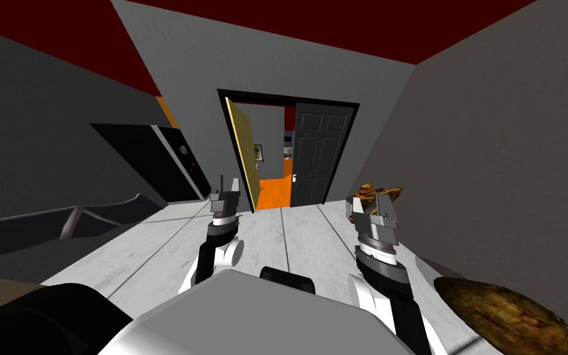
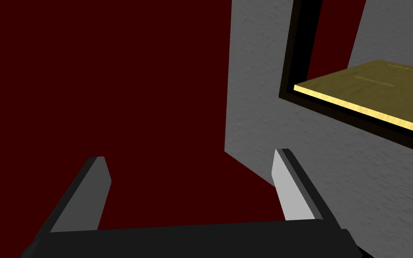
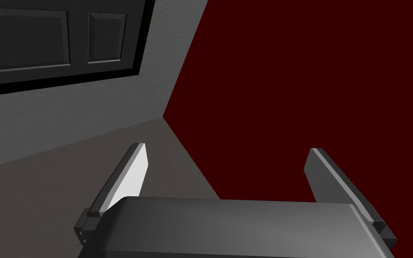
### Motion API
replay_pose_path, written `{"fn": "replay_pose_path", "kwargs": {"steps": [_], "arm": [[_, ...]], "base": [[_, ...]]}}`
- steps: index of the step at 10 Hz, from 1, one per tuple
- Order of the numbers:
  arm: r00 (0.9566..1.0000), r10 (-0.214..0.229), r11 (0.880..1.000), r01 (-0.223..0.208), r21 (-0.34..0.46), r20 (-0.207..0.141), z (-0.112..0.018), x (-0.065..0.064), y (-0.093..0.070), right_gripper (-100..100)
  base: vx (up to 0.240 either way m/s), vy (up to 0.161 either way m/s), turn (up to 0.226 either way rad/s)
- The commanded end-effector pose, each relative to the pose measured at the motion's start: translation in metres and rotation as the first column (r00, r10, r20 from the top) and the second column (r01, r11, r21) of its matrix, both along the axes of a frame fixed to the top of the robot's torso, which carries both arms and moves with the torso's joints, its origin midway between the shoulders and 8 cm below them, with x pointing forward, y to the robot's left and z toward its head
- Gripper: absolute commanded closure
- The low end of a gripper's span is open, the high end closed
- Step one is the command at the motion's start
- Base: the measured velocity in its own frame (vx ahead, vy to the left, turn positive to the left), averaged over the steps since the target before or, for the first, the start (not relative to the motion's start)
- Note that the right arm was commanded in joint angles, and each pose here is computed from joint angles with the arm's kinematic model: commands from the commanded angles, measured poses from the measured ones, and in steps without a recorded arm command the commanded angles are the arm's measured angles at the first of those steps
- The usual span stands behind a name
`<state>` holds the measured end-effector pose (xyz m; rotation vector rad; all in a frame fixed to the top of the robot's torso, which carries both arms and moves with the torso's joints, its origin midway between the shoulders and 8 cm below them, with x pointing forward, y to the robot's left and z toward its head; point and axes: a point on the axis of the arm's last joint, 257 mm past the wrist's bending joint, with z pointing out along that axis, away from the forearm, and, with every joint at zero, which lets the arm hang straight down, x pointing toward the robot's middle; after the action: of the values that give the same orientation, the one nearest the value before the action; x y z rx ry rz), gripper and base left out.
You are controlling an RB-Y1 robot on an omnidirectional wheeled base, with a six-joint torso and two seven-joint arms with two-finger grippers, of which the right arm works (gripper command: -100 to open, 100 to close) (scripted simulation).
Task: Push the door open
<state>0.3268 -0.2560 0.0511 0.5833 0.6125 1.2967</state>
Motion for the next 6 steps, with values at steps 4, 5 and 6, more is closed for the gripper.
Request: {"fn": "replay_pose_path", "kwargs": {"steps": [4, 5, 6], "arm": [[0.9990, 0.023, 1.000, -0.023, 0.003, -0.040, -0.025, 0.017, 0.001, -100], [0.9982, 0.029, 1.000, -0.029, 0.005, -0.053, -0.033, 0.023, 0.001, -100], [0.9977, 0.032, 0.999, -0.032, 0.007, -0.060, -0.038, 0.026, 0.001, -100]], "base": [[0.085, -0.010, 0.072], [0.127, -0.012, 0.089], [0.116, -0.002, 0.078]]}}
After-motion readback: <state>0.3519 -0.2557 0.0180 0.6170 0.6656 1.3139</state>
